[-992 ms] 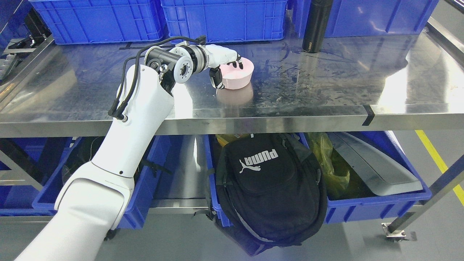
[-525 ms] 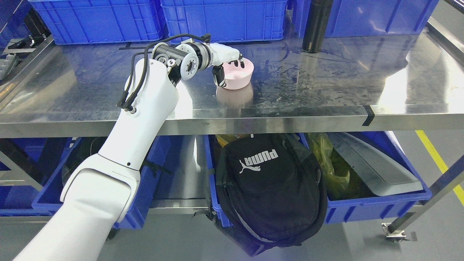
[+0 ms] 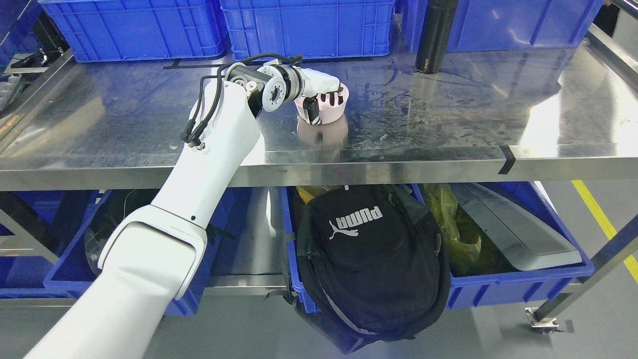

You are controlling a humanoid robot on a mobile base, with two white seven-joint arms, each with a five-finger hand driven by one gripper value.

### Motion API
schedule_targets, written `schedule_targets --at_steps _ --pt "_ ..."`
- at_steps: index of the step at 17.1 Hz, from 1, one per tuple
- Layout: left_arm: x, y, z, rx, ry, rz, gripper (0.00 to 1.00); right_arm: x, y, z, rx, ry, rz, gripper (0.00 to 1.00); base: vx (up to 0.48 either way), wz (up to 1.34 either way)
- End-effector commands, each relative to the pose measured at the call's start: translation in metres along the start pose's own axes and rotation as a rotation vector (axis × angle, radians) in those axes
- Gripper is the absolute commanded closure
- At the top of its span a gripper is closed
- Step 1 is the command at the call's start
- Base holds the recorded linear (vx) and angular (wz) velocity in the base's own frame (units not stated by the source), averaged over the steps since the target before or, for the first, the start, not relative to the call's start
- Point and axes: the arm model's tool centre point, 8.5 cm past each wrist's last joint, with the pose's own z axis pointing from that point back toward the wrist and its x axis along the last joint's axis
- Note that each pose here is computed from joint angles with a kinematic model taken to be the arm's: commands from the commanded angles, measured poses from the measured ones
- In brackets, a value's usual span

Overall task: Stack pink IKEA bowl on shelf middle layer
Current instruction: 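Close the left hand fingers around the pink bowl's rim, then lift the pink bowl off the shelf with the left hand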

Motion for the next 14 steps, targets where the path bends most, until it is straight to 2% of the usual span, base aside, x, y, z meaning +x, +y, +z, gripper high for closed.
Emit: schedule_targets --at_steps 1,4,6,9,14 --pt "-0.015 -0.017 -0.013 -0.071 0.009 0.068 0.69 -0.01 -0.01 0.0 -0.016 0.008 0.002 0.0 0.0 0.0" --pt "-0.023 -0.015 -0.008 -0.042 -0.03 0.107 0.89 -0.01 -0.01 0.0 -0.016 0.008 0.002 0.0 0.0 0.0" --pt "-0.029 -0.013 -0.003 -0.01 -0.079 0.117 0.99 -0.01 -0.01 0.0 -0.016 0.008 0.002 0.0 0.0 0.0" --pt "-0.033 0.004 0.013 0.079 -0.124 0.108 1.0 -0.01 -0.01 0.0 -0.016 0.008 0.002 0.0 0.0 0.0" --pt "-0.067 0.02 0.07 0.299 -0.244 0.032 0.99 -0.01 -0.01 0.0 -0.016 0.008 0.002 0.0 0.004 -0.01"
